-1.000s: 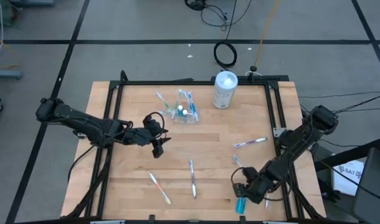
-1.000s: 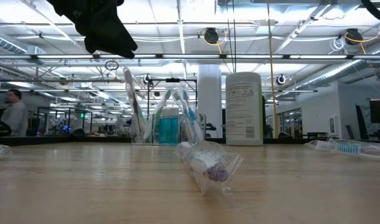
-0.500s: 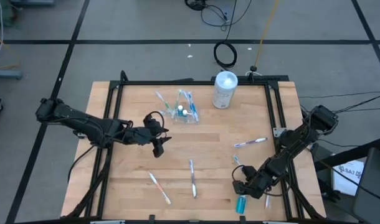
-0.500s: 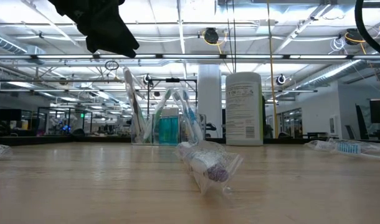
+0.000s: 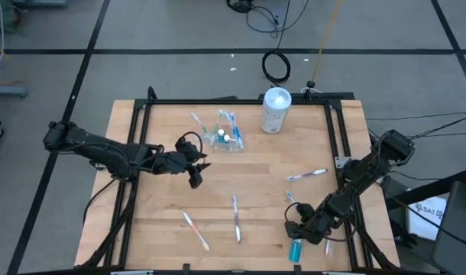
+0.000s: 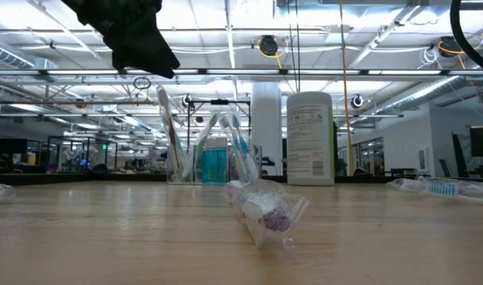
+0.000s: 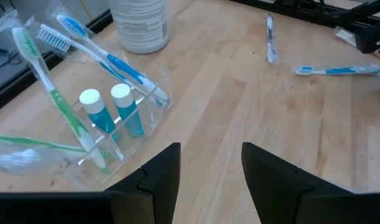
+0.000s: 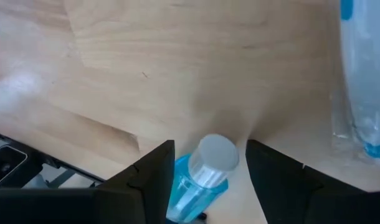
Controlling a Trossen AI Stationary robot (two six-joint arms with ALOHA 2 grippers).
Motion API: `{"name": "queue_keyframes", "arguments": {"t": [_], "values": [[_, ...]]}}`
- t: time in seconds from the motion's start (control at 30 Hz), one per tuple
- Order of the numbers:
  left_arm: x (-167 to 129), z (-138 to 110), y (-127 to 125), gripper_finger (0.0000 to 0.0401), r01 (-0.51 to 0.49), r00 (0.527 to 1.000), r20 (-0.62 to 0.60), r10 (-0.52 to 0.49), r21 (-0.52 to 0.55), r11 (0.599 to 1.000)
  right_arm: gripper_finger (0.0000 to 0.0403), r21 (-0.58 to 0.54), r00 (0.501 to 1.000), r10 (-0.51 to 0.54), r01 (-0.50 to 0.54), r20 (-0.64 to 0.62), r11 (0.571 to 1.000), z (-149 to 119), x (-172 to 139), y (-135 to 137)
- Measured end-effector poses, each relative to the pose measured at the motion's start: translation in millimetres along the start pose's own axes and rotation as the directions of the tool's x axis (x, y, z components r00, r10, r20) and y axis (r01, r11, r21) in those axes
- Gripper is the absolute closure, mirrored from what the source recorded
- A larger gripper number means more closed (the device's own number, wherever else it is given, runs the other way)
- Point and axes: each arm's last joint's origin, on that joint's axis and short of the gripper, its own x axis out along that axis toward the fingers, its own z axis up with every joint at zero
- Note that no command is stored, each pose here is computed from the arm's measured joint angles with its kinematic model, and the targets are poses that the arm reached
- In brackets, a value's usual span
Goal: Pick & Place toothbrushing station
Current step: Put the mouthwash bottle in the middle compartment of the transparent organizer
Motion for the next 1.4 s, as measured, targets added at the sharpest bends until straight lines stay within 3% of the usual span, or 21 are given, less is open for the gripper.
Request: {"name": "queue_keyframes", "arguments": {"t": [0.27,0.6,1.03,1.23,1.4], "values": [[0,0,1,0.0224,-0.004,1.0,0.0,0.004,-0.003,1.0,0.0231,-0.014,0.997,0.041,-0.042,-0.066,0.999,-7,17,3],[0,0,1,0.0224,-0.003,1.0,0.0,0.003,-0.003,1.0,0.0284,-0.063,0.999,0.024,-0.026,-0.04,0.998,-4,24,1],[0,0,1,0.0224,-0.003,1.0,0.001,0.003,-0.003,1.0,0.0289,-0.238,0.98,0.172,-0.144,0.1,0.961,-1,24,6],[0,0,1,0.0224,-0.003,1.0,0.001,0.003,-0.003,1.0,0.0297,-0.359,0.933,0.272,-0.176,0.237,0.917,10,22,14],[0,0,1,0.0224,-0.003,1.0,0.001,0.003,-0.003,1.0,0.0296,-0.46,0.893,0.312,-0.139,0.324,0.877,26,20,24]]}}
